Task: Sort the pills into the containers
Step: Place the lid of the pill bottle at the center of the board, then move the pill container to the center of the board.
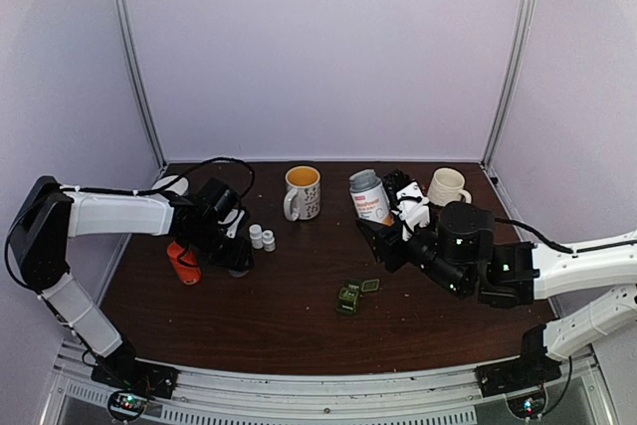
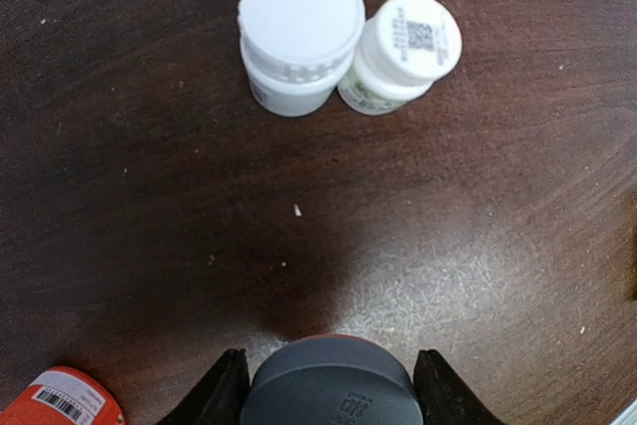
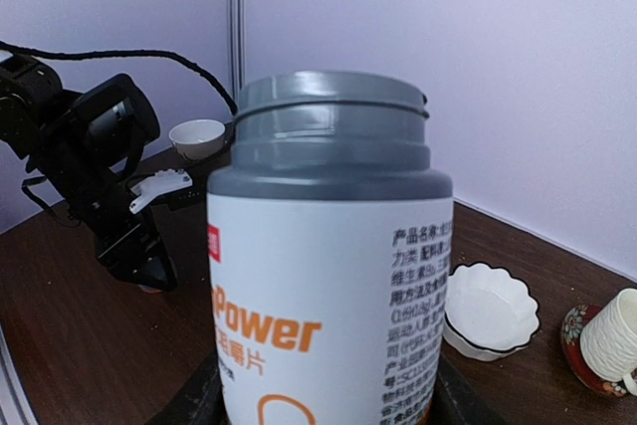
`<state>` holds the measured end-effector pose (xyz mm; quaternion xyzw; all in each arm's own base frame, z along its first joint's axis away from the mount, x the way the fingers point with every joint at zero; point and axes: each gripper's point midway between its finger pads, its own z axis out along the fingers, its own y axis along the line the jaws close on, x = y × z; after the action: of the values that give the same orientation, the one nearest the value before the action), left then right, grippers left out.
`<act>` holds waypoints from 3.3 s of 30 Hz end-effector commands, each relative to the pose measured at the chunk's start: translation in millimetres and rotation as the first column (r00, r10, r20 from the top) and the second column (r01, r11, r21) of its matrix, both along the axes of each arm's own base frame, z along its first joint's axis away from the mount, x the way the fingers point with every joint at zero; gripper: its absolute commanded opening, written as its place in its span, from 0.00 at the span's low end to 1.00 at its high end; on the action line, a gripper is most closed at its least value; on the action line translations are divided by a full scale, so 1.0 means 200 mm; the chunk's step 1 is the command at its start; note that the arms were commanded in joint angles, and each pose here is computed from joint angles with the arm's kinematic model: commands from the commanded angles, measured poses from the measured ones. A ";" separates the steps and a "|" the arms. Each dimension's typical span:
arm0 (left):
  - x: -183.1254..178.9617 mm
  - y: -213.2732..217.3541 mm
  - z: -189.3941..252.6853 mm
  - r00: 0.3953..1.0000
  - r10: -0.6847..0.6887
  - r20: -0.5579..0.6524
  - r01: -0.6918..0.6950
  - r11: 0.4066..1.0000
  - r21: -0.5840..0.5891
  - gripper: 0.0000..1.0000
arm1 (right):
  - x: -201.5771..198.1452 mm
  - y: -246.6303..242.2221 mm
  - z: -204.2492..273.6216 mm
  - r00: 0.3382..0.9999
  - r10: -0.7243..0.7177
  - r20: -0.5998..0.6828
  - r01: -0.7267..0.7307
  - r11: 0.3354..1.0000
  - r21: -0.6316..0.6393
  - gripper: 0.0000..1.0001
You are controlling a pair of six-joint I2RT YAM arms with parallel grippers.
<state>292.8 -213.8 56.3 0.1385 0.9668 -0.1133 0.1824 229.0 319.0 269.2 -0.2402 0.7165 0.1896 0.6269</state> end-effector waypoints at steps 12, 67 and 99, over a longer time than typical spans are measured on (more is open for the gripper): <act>0.04 -0.01 -0.12 0.996 0.015 0.085 -0.018 0.999 0.042 0.65 | -0.01 -0.04 0.02 1.000 -0.006 -0.015 0.008 0.995 0.099 0.00; -0.18 -1.34 0.06 0.523 -0.806 0.276 0.852 0.493 -0.175 0.32 | -0.09 -0.28 0.03 0.999 -0.009 -0.052 0.016 0.990 0.141 0.00; -0.15 -1.18 -0.04 0.570 -0.807 0.156 0.819 0.574 -0.022 0.23 | -0.08 -0.26 0.02 0.998 -0.007 -0.058 0.015 0.991 0.136 0.00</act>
<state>257.5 -447.6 24.8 0.5765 0.7696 -0.2282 0.1524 209.8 266.9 259.6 -0.1992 0.7297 0.2335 0.6110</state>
